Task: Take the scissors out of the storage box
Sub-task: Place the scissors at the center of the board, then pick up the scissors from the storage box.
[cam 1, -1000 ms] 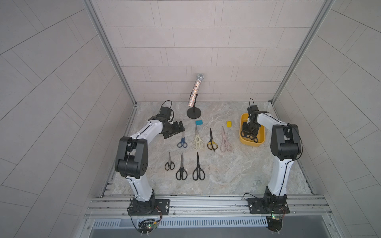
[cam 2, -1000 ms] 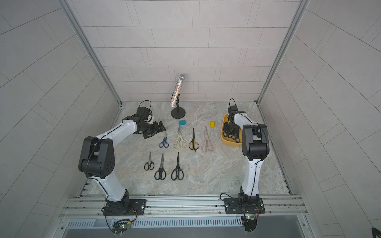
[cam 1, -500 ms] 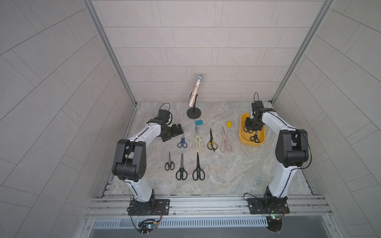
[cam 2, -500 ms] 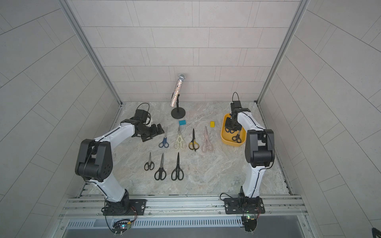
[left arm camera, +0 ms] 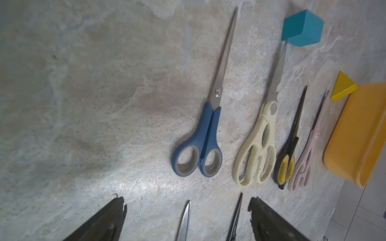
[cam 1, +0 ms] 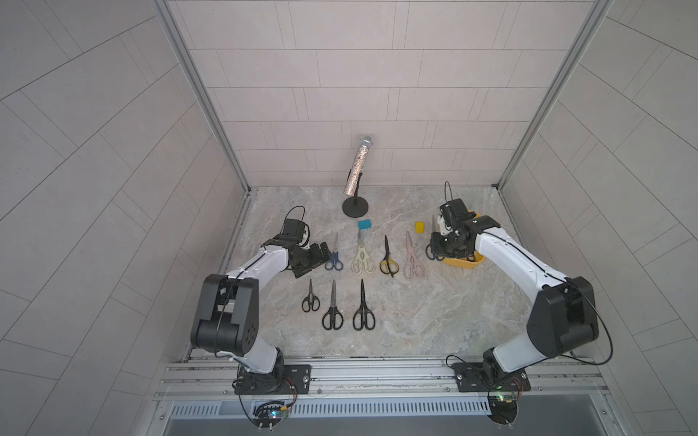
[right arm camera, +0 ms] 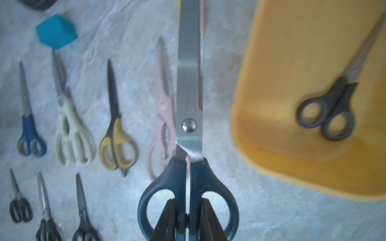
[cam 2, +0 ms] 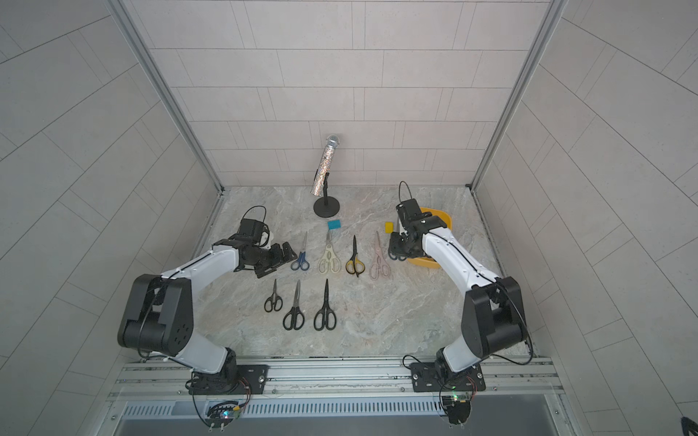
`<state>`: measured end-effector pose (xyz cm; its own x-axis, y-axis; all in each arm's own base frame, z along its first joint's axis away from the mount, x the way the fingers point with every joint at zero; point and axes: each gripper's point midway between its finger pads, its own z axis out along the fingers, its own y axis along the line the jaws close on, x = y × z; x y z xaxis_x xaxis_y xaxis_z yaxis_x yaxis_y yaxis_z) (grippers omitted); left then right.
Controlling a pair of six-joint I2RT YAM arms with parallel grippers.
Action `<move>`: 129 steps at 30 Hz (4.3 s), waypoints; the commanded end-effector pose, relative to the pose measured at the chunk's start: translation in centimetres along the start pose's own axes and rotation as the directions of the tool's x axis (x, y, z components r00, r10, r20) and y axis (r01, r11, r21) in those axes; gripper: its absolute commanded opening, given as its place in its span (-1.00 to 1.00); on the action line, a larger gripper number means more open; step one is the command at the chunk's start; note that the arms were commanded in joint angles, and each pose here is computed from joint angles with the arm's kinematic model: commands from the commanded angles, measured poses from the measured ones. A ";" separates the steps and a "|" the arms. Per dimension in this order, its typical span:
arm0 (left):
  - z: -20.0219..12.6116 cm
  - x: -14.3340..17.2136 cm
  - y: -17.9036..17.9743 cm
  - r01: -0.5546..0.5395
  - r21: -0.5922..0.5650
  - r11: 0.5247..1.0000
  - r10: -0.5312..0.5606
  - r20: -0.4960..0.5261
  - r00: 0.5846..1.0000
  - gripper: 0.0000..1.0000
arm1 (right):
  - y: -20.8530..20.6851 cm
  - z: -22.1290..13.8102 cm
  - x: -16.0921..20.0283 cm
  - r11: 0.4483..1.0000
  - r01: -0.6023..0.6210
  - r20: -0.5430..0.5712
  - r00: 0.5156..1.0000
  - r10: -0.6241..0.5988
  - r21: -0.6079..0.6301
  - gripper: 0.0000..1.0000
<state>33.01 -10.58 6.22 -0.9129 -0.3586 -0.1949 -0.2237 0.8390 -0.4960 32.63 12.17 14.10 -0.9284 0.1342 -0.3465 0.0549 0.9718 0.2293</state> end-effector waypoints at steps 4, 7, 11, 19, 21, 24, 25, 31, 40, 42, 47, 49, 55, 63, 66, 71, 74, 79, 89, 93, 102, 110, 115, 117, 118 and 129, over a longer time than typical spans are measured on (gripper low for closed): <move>-1.0 1.2 0.0 0.005 0.052 0.999 -0.007 0.045 0.999 1.00 | 3.6 -1.6 6.8 0.998 -0.016 -0.010 1.000 0.015 -0.052 -1.00; -1.7 1.8 0.0 0.002 0.065 0.998 -0.005 0.055 0.998 1.00 | 5.5 -1.2 10.1 0.994 0.017 -0.043 0.999 -0.022 -0.106 -1.00; -2.4 2.6 -0.5 -0.002 0.093 0.996 -0.003 0.048 0.999 1.00 | 6.6 -0.5 14.2 0.993 0.068 -0.100 0.992 -0.078 -0.099 -1.00; -3.2 3.7 -1.4 0.000 0.134 0.991 -0.004 0.029 1.000 1.00 | 7.3 2.0 18.1 0.993 0.023 -0.156 0.987 -0.042 -0.118 -1.00; -3.2 4.0 -1.3 0.004 0.133 0.991 -0.008 0.028 1.000 1.00 | 7.9 2.9 18.2 0.991 -0.006 -0.163 0.986 -0.017 -0.137 -1.00; -3.2 4.1 -1.3 0.007 0.135 0.991 -0.010 0.022 1.000 1.00 | 8.9 4.0 18.7 0.990 -0.007 -0.187 0.982 -0.020 -0.144 -1.00; -3.3 4.1 -1.3 0.008 0.136 0.991 -0.012 0.023 1.000 1.00 | 9.3 4.4 18.9 0.990 -0.002 -0.195 0.980 -0.026 -0.144 -1.00; -3.7 3.9 -1.5 0.002 0.135 0.991 -0.007 0.040 0.999 1.00 | 9.8 6.8 19.7 0.996 -0.008 -0.234 0.972 -0.014 -0.093 -1.00; -3.6 4.3 -1.2 0.010 0.127 0.992 -0.014 0.030 0.999 1.00 | 9.7 7.1 19.5 0.999 0.008 -0.218 0.976 -0.018 -0.050 -0.58; -3.7 4.2 -1.3 0.009 0.126 0.992 -0.014 0.033 0.999 1.00 | 9.7 6.2 18.7 0.999 0.028 -0.194 0.980 -0.035 -0.039 -0.44; -4.0 3.6 -1.3 0.014 0.116 0.993 -0.019 0.050 0.999 1.00 | 9.4 3.7 16.8 0.998 0.052 -0.147 0.988 -0.057 -0.036 -0.33; -4.0 3.5 -1.5 0.018 0.118 0.993 -0.024 0.050 0.998 1.00 | 8.9 2.8 15.7 0.999 0.035 -0.130 0.991 -0.039 -0.033 -0.33; -4.1 2.3 -2.1 0.011 0.110 0.994 -0.017 0.055 0.998 1.00 | 4.6 1.1 10.0 0.993 -0.116 -0.075 0.991 0.113 -0.035 -0.35; -3.8 -0.5 -4.3 -0.051 0.081 0.995 0.046 0.073 0.996 1.00 | -4.9 -0.1 0.8 0.943 -0.328 0.045 0.944 0.325 0.059 -0.37; -3.3 -1.7 -5.5 -0.070 0.079 0.994 0.064 0.077 0.995 1.00 | -7.5 0.1 -2.1 0.932 -0.349 0.067 0.937 0.344 0.092 -0.38; -2.8 -3.8 -6.7 -0.111 0.066 0.992 0.105 0.096 0.990 1.00 | -12.1 2.0 -5.2 0.902 -0.392 0.014 0.918 0.396 0.178 -0.42; -2.6 -5.0 -6.6 -0.138 0.028 0.990 0.134 0.123 0.983 1.00 | -14.2 3.8 -6.1 0.887 -0.404 -0.018 0.908 0.419 0.225 -0.49; -0.9 -6.2 -6.3 -0.139 -0.002 0.990 0.138 0.106 0.985 1.00 | -15.2 6.9 -6.8 0.880 -0.407 -0.048 0.902 0.430 0.243 -0.51; 1.2 -7.1 -6.0 -0.125 -0.022 0.992 0.126 0.079 0.989 1.00 | -19.0 9.4 -6.9 0.828 -0.438 -0.041 0.876 0.481 0.350 -0.49; 1.9 -7.0 -5.5 -0.114 -0.031 0.993 0.116 0.062 0.991 1.00 | -19.7 10.1 -7.5 0.831 -0.430 -0.041 0.880 0.472 0.352 -0.47; 1.8 -7.1 -5.5 -0.130 -0.048 0.990 0.132 0.054 0.990 1.00 | -19.0 9.9 -10.5 0.870 -0.408 0.007 0.906 0.423 0.278 -0.53; 1.9 -7.0 -5.4 -0.122 -0.042 0.992 0.124 0.058 0.991 1.00 | -18.0 7.6 -10.6 0.885 -0.392 0.012 0.915 0.402 0.250 -0.52; 1.7 -6.5 -5.2 -0.128 -0.047 0.991 0.130 0.053 0.990 1.00 | -17.5 8.6 -9.3 0.878 -0.420 -0.026 0.899 0.437 0.231 -0.52; 1.6 -6.3 -4.9 -0.126 -0.052 0.991 0.128 0.052 0.990 1.00 | -17.4 8.8 -8.8 0.876 -0.419 -0.031 0.898 0.438 0.241 -0.52; 1.6 -6.2 -4.7 -0.124 -0.055 0.991 0.127 0.050 0.991 1.00 | -17.5 8.8 -8.4 0.872 -0.422 -0.037 0.895 0.444 0.249 -0.52; 1.3 -5.6 -4.3 -0.120 -0.065 0.991 0.123 0.052 0.991 1.00 | -18.6 10.7 -7.7 0.875 -0.399 -0.045 0.904 0.426 0.276 -0.58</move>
<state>40.17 -13.04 7.46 -0.9185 -0.2816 -0.2777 -0.1452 0.8932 -0.4255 42.60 -4.51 2.91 -0.8287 0.5370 -0.1578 0.5265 0.8436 0.1059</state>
